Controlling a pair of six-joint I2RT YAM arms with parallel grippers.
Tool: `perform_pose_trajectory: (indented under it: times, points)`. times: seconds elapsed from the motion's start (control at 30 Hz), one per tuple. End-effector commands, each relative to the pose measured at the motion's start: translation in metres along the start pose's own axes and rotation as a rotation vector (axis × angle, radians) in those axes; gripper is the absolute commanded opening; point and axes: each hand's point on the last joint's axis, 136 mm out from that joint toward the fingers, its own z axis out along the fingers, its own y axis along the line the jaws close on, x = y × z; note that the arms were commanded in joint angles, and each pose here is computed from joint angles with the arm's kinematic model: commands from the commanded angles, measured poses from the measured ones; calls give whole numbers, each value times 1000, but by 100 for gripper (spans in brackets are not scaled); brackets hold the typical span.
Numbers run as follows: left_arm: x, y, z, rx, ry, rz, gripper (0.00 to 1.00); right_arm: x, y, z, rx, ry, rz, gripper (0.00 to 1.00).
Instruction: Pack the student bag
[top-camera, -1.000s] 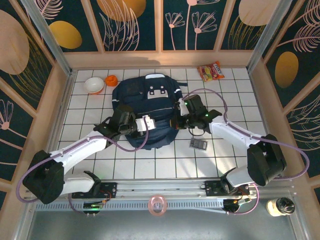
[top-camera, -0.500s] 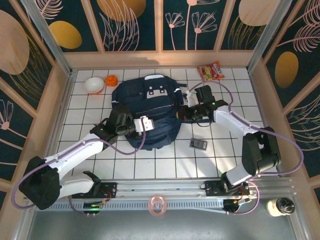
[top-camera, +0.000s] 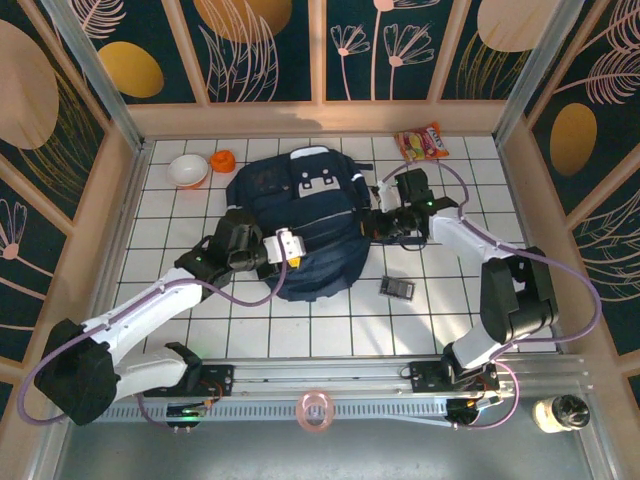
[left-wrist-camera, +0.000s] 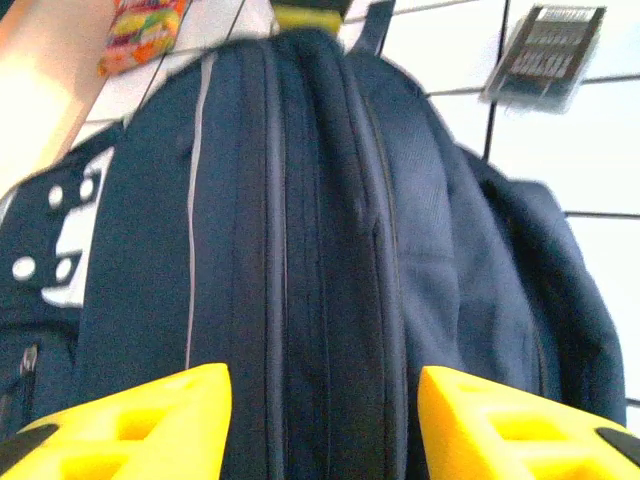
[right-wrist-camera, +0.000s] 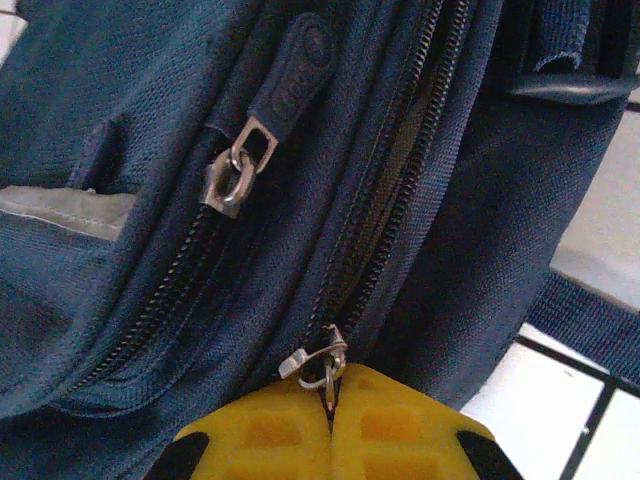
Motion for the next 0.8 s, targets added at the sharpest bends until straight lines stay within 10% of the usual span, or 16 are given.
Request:
perform_pose_trajectory:
  times: [0.0, 0.37, 0.6, 0.77]
  points:
    - [-35, 1, 0, -36, -25, -37, 63, 4, 25, -9, 10, -28, -61, 0]
    - [-22, -15, 49, -58, 64, -82, 75, 34, 94, -13, -149, 0, -111, 0]
    - [-14, -12, 41, -110, 46, -29, 2, 34, 47, -17, -53, -25, -109, 0]
    - [-32, -24, 15, -32, -115, -45, 0, 26, 34, -19, -67, -68, -154, 19]
